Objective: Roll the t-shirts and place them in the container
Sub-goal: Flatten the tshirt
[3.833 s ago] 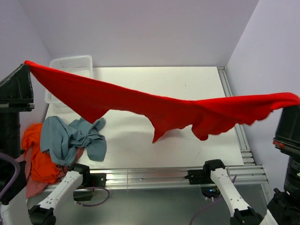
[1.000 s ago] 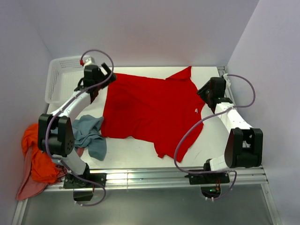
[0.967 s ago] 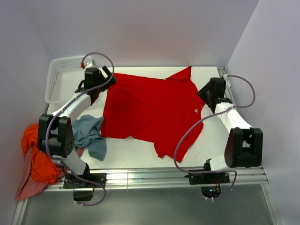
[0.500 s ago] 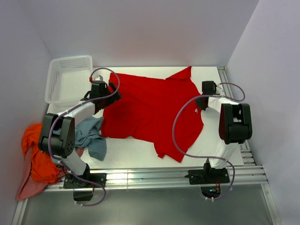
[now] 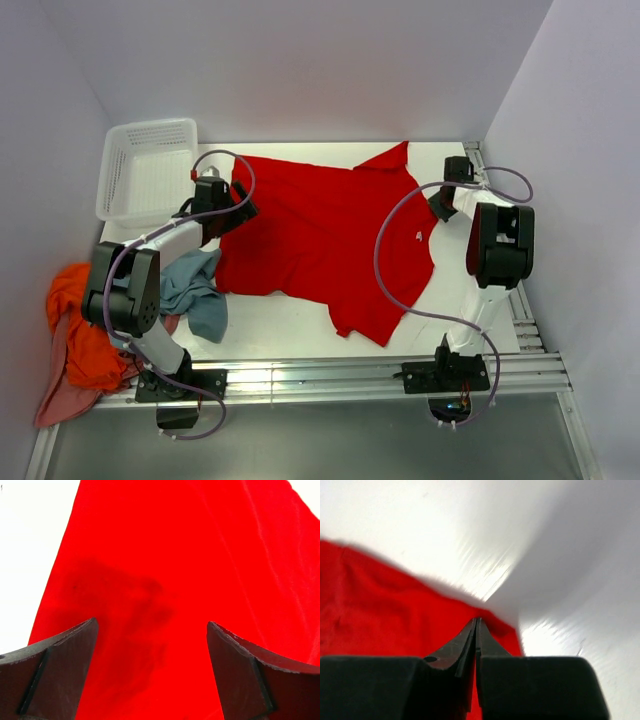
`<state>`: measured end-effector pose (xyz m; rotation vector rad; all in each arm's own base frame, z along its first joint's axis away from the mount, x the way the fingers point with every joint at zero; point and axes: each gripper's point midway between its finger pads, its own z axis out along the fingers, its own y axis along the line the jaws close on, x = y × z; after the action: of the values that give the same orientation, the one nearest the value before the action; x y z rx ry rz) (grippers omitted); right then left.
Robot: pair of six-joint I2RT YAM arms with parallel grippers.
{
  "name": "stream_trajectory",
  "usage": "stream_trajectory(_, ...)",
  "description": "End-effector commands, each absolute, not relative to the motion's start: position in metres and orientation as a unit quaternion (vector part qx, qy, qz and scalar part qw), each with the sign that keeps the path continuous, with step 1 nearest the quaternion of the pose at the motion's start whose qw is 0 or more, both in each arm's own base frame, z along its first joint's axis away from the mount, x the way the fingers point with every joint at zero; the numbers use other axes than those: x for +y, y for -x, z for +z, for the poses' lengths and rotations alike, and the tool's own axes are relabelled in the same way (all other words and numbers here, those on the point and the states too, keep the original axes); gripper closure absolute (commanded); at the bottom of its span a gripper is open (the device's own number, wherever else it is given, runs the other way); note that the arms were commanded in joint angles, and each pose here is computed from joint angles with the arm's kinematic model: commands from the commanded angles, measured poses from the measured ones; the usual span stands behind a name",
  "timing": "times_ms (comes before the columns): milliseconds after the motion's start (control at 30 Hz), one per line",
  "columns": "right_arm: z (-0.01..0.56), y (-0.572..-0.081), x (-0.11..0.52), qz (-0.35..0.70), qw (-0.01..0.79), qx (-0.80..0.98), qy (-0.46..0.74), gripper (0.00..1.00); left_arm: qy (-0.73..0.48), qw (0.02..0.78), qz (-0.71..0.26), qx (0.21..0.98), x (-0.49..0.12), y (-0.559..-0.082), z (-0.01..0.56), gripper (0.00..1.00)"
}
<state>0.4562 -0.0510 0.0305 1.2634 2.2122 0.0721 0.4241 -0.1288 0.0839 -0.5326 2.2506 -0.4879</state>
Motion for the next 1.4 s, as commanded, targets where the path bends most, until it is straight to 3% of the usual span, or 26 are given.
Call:
stream_trajectory(0, 0.029, -0.461, -0.060, 0.032, 0.277, 0.833, -0.478, 0.94, 0.207, 0.397, -0.206, 0.870, -0.130, -0.423, 0.103, 0.05)
stream_trajectory(433, 0.051, -0.448, -0.062, 0.031, 0.309, 0.825, -0.473, 0.95, 0.224, 0.384, -0.184, 0.876, -0.113, -0.377, 0.090, 0.05)
stream_trajectory(767, 0.053, -0.438, -0.039, 0.071, 0.301, 0.829, -0.465, 0.95, 0.249, 0.415, -0.198, 0.852, -0.098, -0.330, 0.118, 0.05)
stream_trajectory(1033, 0.035, -0.444, -0.037, 0.068, 0.266, 0.830, -0.485, 0.98, 0.344, 0.364, -0.166, 0.849, -0.054, -0.292, 0.061, 0.09)
stream_trajectory(1233, 0.033, -0.445, -0.047, 0.037, 0.253, 0.821, -0.511, 1.00, 0.450, 0.313, -0.047, 0.835, 0.001, -0.267, 0.036, 0.17)
stream_trajectory(1367, 0.029, -0.448, -0.053, 0.016, 0.243, 0.822, -0.516, 1.00, 0.491, 0.336, 0.003, 0.804, 0.030, -0.255, 0.044, 0.22)
